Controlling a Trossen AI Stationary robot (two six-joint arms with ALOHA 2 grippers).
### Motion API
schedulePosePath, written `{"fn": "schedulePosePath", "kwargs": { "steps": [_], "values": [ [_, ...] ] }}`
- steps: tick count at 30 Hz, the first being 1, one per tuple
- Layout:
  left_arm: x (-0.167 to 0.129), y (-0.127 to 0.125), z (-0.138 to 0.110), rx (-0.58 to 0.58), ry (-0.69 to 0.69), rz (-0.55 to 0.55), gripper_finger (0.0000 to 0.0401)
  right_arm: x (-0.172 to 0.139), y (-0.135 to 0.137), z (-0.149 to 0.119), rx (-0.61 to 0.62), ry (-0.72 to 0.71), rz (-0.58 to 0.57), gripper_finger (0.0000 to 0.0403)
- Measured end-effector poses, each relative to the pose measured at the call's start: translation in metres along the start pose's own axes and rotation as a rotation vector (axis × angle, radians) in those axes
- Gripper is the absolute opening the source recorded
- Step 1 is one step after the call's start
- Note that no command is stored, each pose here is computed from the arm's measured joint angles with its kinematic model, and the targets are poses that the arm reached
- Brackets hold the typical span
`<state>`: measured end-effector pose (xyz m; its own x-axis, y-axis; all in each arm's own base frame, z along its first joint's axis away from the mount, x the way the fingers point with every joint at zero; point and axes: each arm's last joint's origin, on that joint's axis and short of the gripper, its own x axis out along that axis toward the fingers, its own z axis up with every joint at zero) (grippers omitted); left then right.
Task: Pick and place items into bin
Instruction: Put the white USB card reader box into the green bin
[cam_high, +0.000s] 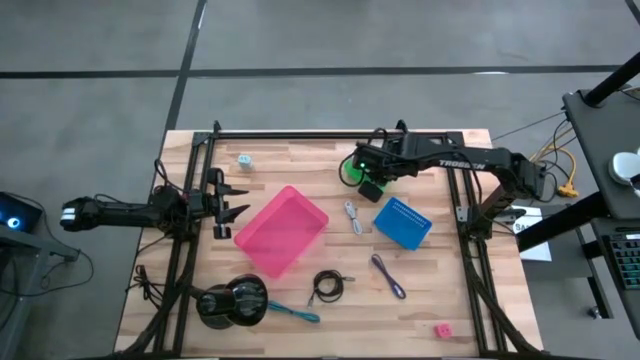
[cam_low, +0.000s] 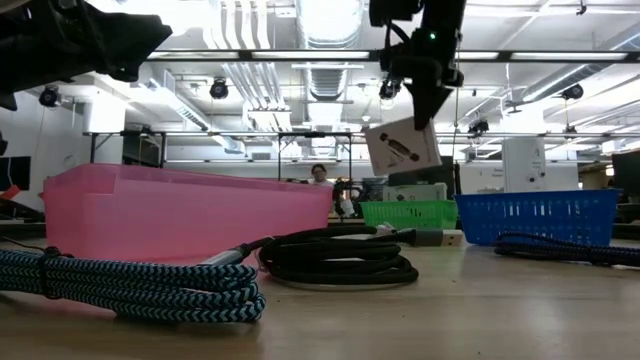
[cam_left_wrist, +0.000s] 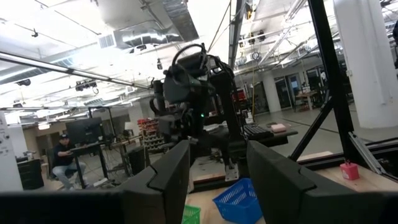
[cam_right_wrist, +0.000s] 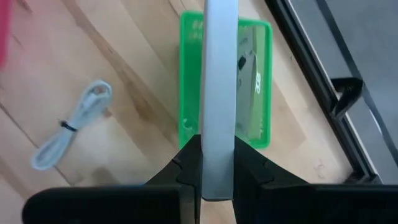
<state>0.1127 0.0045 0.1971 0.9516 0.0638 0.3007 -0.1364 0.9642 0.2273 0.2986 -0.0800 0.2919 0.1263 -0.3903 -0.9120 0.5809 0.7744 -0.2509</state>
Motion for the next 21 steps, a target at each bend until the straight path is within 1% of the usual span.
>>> {"fn": "schedulePosePath", "kwargs": {
  "steps": [4, 9, 17, 21],
  "values": [
    [0.000, 0.000, 0.000, 0.000, 0.000, 0.000, 0.0145, 0.009, -0.001, -0.002, 0.008, 0.003, -0.007, 0.0038],
    [0.000, 0.000, 0.000, 0.000, 0.000, 0.000, 0.0145, 0.018, -0.002, -0.001, -0.015, -0.021, -0.002, 0.0038],
    [0.000, 0.000, 0.000, 0.000, 0.001, 0.000, 0.0145, 0.028, -0.010, -0.002, 0.004, -0.018, -0.007, 0.0038],
    [0.000, 0.000, 0.000, 0.000, 0.001, 0.000, 0.0145, 0.029, -0.016, -0.003, 0.015, -0.075, 0.081, 0.0038]
  ]
}}
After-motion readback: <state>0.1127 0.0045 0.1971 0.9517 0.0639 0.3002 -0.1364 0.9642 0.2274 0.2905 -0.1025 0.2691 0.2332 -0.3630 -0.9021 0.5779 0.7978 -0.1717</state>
